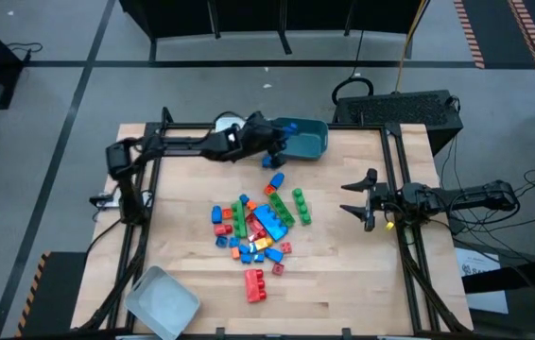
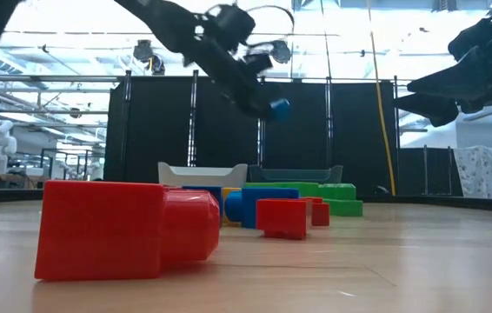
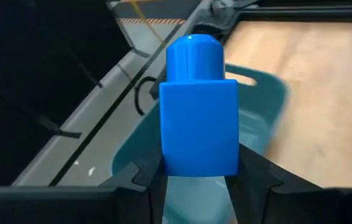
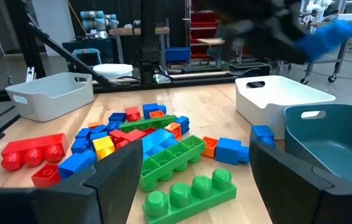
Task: Sort blocks by size
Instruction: Put the blue 1 stud game piece into the blue bin, then put the green rectangular 4 stud game piece into the gray bin
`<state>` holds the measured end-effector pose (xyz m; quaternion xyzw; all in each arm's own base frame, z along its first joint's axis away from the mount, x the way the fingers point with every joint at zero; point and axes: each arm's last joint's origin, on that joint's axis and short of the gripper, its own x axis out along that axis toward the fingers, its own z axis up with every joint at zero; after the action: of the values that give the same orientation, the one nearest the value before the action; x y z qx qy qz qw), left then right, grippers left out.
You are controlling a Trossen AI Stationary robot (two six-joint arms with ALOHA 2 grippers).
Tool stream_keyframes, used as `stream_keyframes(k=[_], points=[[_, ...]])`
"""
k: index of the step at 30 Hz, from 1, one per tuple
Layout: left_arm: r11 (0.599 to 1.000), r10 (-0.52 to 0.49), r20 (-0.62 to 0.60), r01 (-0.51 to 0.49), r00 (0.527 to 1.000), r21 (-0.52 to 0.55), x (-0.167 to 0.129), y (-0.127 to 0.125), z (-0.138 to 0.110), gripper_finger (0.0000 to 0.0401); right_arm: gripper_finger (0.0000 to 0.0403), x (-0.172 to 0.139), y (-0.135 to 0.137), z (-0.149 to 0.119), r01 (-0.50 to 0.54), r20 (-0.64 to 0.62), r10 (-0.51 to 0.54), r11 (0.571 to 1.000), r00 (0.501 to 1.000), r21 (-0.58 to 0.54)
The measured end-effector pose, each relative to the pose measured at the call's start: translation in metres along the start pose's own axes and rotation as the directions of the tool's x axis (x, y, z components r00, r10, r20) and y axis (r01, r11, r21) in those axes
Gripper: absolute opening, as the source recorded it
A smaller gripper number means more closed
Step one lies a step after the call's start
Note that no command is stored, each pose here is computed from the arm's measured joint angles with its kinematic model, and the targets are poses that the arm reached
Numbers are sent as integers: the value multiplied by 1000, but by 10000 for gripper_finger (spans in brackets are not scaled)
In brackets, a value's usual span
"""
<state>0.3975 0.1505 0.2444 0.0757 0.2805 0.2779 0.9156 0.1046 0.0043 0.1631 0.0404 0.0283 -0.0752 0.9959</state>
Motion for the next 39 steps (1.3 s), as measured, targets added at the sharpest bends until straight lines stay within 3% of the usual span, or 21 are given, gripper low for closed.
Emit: stream_keyframes(k=[9, 17, 21, 24, 26, 28, 30, 35, 39], points=[[999, 30, -150, -32, 988, -9, 58, 17, -9, 143, 279, 0, 0, -1, 1, -7, -1, 1000, 1000, 21], [988, -31, -149, 52, 988, 145, 63, 6, -8, 277, 279, 1, 0, -1, 2, -10, -2, 1000, 1000, 24], [959, -77, -153, 116, 985, 259, 56, -4, -5, 313, 279, 1, 0, -1, 2, -10, -2, 1000, 1000, 24], [852, -273, -193, 330, 942, 407, 41, -21, -2, 315, 279, 1, 0, -1, 2, -10, -2, 1000, 1000, 24], [728, -419, -242, 483, 875, 486, 28, -39, -3, 310, 279, 1, 0, -1, 2, -10, -2, 1000, 1000, 24], [615, -505, -282, 569, 816, 545, 17, -59, -4, 304, 279, 1, 0, -1, 2, -10, -1, 1000, 1000, 24], [534, -533, -313, 599, 786, 596, 9, -76, -5, 299, 279, 1, 0, -1, 2, -10, -2, 1000, 1000, 24], [412, -566, -266, 546, 781, 729, 0, -112, -1, 297, 279, 1, 0, -1, 2, -10, -1, 1000, 1000, 24], [379, -581, -208, 487, 787, 787, -3, -127, 4, 297, 279, 1, 0, -1, 2, -10, -1, 1000, 1000, 24]])
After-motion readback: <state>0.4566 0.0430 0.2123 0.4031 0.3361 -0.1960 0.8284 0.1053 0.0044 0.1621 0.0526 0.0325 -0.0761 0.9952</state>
